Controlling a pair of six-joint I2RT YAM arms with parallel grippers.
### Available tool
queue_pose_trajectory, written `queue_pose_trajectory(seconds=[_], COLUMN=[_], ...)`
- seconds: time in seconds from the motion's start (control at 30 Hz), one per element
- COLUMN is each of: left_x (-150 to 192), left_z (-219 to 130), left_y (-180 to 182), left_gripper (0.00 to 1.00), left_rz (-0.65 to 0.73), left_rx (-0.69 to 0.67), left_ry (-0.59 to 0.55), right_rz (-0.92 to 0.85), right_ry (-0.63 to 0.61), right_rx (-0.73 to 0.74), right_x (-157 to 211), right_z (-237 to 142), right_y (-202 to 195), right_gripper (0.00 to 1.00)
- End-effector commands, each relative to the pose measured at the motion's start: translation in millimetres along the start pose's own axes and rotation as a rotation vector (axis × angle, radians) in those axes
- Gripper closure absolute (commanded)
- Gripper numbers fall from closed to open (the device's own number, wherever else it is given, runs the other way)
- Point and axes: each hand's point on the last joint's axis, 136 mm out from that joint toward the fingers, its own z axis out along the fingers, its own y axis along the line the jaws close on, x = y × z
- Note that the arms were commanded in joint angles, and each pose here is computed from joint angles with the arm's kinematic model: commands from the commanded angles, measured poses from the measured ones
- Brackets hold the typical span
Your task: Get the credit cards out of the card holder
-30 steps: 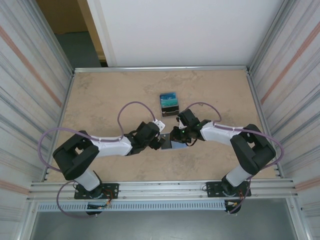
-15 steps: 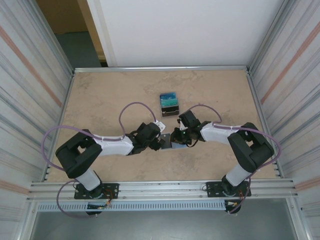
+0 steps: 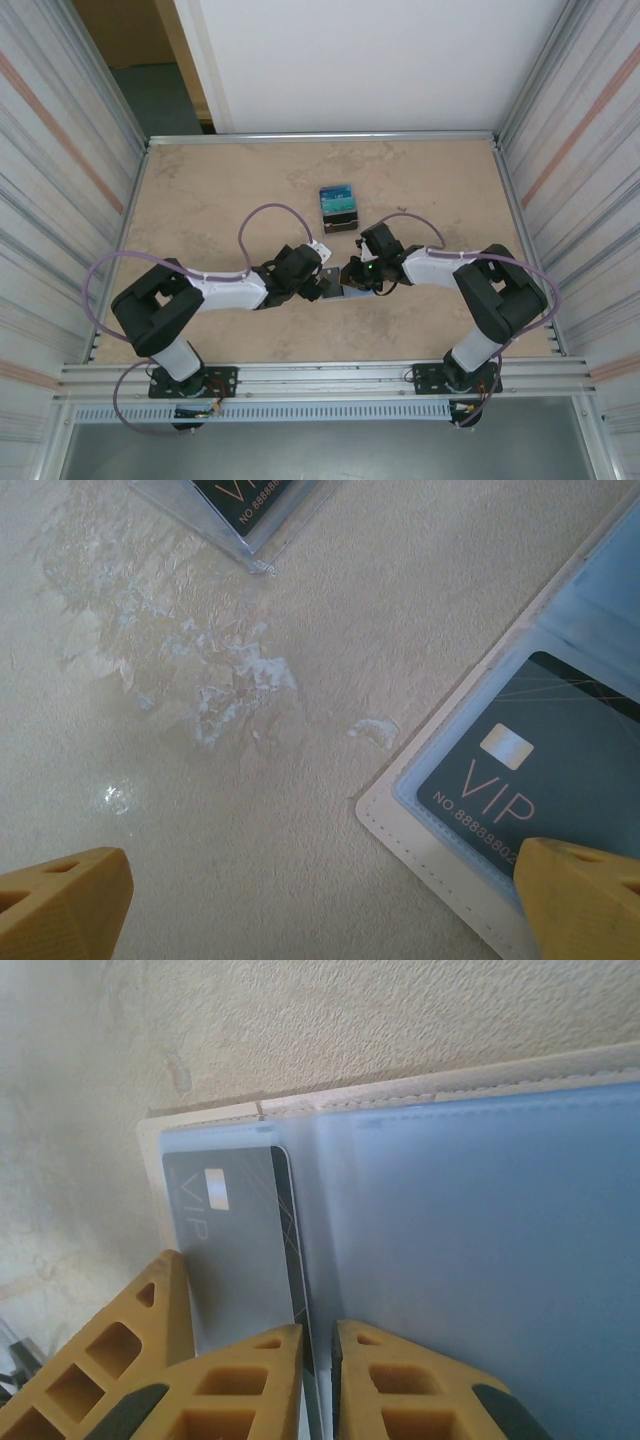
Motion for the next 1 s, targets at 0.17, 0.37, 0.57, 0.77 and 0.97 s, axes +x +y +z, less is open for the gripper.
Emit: queue_pose_trajectory(seconds=[0.17, 0.37, 0.57, 0.77, 0.97], left_x=[16, 18, 18, 17, 15], left_z=[4, 6, 7, 8, 6], left_y=[-5, -7, -10, -12, -11], left_gripper=[0.02, 0.04, 0.05, 0.05, 0.05], left_rz=[0.029, 0.03, 0.037, 0.039, 0.039], left_rx=[0.012, 0.023, 0.034, 0.042, 0.042], left_ry=[0.068, 0.078, 0.083, 0.085, 0.082], right_rz=[0.056, 0.066, 0.079, 0.078, 0.076], right_ry=[0.044, 0.051, 0.049, 0.049, 0.047], right_rx=[-0.084, -0.154, -0.207, -0.238, -0.245], right_x=[6, 5, 2, 1, 1], right_z=[5, 5, 3, 2, 2], right_y=[2, 10, 15, 19, 19], right_gripper=[0.85, 0.86, 0.87, 0.87, 0.92])
